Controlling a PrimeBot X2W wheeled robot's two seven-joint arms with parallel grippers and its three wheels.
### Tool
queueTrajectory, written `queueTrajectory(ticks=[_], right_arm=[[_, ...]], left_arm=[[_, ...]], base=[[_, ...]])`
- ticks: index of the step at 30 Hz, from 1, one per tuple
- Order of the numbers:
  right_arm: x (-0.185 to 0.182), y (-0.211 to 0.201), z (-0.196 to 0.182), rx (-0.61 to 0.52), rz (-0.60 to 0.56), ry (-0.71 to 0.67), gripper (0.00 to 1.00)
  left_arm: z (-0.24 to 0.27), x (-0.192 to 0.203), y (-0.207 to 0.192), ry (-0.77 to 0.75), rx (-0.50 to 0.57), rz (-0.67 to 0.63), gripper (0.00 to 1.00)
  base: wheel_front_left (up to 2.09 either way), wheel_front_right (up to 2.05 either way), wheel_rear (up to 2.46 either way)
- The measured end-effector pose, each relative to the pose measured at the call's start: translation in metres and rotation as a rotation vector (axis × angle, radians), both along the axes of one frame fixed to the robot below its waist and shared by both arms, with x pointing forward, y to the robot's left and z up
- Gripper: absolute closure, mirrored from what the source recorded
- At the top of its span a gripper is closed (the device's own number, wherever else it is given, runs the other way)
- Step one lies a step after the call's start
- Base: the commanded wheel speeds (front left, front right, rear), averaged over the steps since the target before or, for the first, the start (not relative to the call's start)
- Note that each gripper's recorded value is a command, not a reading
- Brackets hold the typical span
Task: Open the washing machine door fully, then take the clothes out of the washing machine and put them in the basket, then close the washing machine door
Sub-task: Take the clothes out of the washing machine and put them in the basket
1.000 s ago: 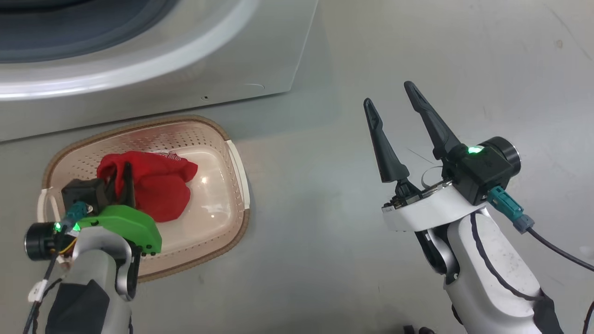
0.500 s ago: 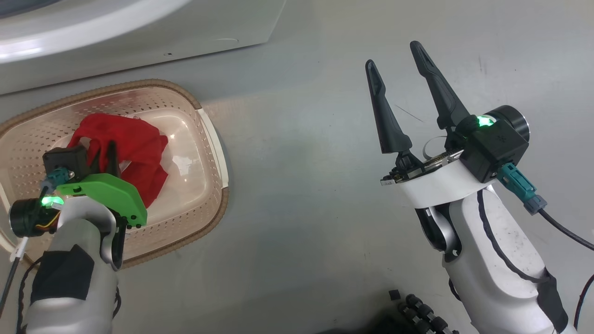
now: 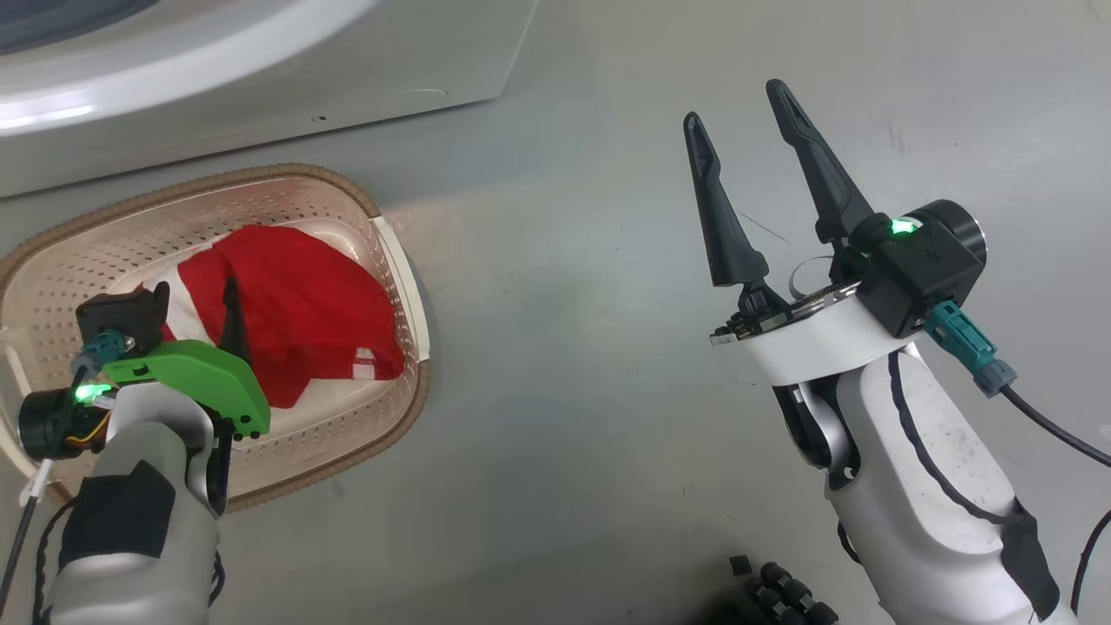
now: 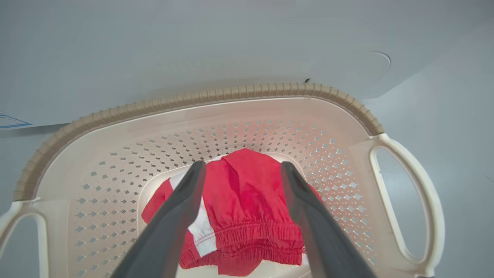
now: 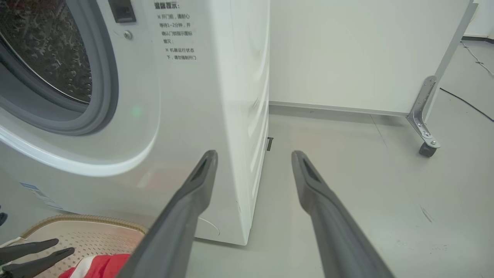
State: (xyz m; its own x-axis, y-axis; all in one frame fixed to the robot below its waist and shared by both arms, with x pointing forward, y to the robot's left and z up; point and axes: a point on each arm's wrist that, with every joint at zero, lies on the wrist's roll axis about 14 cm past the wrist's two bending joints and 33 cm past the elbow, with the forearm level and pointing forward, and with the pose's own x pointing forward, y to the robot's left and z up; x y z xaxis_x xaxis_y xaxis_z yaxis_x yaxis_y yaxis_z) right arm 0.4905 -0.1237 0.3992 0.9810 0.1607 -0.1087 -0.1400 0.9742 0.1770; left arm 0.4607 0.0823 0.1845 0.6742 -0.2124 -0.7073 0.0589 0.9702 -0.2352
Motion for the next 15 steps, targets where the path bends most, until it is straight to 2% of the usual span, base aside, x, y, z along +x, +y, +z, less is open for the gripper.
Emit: queueTrajectory(ticks=[15], right_arm=[[-0.006, 0.006, 0.028, 0.01, 0.009, -0.046, 0.0]], left_arm=[[0.068, 0.019, -0.004, -0.183, -0.063, 0.026, 0.0]], base=[[0.0, 0.0, 0.0]])
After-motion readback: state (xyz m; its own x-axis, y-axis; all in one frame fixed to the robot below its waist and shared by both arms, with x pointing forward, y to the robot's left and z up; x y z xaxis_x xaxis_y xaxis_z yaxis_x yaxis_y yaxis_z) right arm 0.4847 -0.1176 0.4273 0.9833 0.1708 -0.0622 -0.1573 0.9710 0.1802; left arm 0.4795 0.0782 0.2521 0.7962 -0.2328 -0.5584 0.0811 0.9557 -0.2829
